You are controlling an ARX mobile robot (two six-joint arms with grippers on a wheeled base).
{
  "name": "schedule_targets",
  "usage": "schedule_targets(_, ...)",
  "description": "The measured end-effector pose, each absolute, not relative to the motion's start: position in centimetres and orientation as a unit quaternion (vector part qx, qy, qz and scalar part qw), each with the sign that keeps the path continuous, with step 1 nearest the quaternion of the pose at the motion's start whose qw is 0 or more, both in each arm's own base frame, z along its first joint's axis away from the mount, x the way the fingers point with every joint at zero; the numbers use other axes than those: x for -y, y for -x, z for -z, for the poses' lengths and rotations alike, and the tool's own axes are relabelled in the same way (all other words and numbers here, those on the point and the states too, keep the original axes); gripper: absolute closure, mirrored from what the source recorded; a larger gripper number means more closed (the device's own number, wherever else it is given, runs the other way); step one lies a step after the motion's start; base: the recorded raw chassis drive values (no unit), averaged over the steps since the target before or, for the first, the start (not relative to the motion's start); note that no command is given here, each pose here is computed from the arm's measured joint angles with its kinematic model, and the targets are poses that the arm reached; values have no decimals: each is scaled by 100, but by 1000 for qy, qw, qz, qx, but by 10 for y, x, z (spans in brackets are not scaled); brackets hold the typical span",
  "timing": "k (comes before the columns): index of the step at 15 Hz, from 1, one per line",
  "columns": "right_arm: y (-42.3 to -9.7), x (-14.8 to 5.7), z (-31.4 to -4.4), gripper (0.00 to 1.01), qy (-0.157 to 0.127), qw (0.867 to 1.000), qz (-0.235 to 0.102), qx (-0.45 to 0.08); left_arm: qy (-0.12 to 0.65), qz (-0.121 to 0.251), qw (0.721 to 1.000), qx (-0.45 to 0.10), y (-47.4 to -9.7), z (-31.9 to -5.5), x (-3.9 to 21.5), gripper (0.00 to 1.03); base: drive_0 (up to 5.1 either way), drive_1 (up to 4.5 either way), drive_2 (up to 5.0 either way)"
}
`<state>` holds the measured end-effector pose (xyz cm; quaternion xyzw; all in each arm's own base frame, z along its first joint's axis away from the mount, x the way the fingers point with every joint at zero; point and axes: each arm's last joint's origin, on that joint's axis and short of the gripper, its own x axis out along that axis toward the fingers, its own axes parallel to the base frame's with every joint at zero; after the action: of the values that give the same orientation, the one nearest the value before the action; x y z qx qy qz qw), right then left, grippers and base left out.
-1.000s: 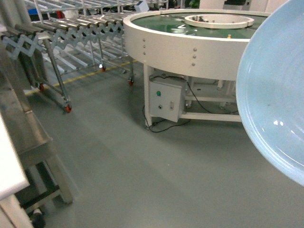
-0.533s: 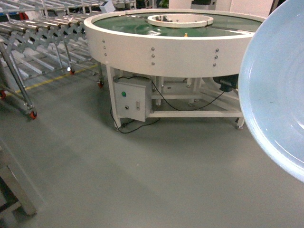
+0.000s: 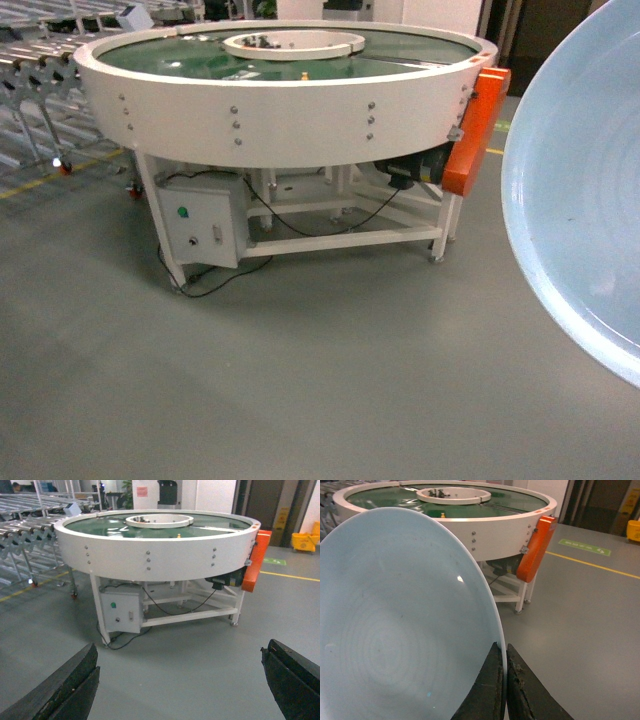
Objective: Place blue tray on left shelf second layer neatly
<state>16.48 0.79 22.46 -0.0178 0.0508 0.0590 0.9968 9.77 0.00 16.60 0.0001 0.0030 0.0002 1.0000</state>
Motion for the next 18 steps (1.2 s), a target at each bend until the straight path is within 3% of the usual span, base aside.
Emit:
schedule_targets(7, -165, -8, -225, 99, 18, 997, -59, -50, 0, 0, 1000, -1, -98, -166, 0, 5, -173, 238, -584)
schedule_targets(13, -165, -8, -225, 99, 18, 997, -61, -48, 0, -2, 1000, -2, -98, -166, 0, 5, -157, -157, -157)
schedule_targets(18, -165, -8, -225, 99, 18, 997, -60, -51, 0, 0, 1000, -2, -98, -166, 0, 5, 262, -245, -529)
